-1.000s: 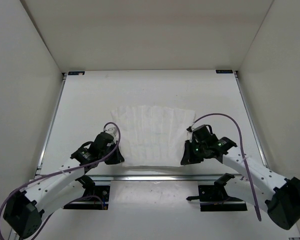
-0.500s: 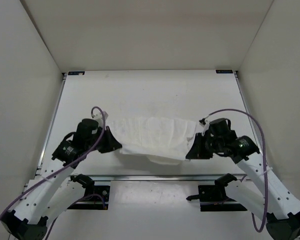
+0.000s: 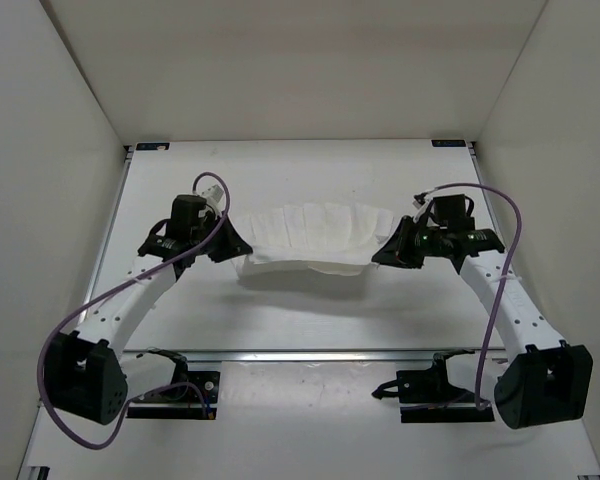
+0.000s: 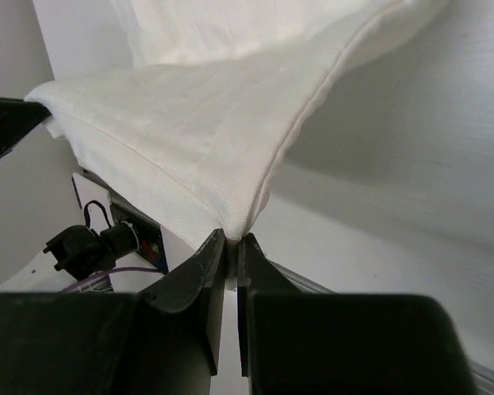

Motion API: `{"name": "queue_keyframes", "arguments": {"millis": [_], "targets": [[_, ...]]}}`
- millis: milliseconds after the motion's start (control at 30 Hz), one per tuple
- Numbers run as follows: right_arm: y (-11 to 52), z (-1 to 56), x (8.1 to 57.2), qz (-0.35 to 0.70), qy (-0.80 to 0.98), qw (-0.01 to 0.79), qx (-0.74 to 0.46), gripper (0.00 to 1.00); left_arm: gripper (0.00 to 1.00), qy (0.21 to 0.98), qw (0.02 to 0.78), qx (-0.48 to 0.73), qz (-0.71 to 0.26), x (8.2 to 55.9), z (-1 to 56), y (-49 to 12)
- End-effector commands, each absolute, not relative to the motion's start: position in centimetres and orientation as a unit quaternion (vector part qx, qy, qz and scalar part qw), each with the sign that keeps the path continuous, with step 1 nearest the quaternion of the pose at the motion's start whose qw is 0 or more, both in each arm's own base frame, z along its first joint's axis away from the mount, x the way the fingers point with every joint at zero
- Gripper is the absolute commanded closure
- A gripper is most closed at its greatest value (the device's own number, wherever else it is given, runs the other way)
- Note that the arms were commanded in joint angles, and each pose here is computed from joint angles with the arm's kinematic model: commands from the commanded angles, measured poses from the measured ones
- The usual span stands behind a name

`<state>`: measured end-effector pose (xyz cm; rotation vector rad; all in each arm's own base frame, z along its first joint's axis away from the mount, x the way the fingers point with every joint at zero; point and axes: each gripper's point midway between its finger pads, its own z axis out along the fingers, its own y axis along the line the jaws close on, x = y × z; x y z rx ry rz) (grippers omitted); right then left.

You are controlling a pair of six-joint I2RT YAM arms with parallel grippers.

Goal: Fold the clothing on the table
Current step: Fold the skirt

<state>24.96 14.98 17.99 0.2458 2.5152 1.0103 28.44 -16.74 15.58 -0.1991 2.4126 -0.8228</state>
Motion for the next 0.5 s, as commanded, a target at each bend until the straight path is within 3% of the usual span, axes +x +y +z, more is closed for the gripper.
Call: {"name": "queue_keyframes", "arguments": {"millis": [0,233,467], "targets": [[14.6,18.6,23.7,0.357,0.899,0.235,0.099,1.0,1.0,0.892,0.336,-0.056,-0.296,28.0,17.2,-16.1],[14.9,15.7,17.2,0.383,0.889,0.194,0.16,1.0,1.0,0.899,0.319,-0.055,-0.295,22.0,15.4,-15.5],[16.3,16.7,13.7,0.408,0.874,0.193,0.178,1.0,1.0,0.892,0.323,-0.048,-0.313,19.5,16.9,-15.6]]}}
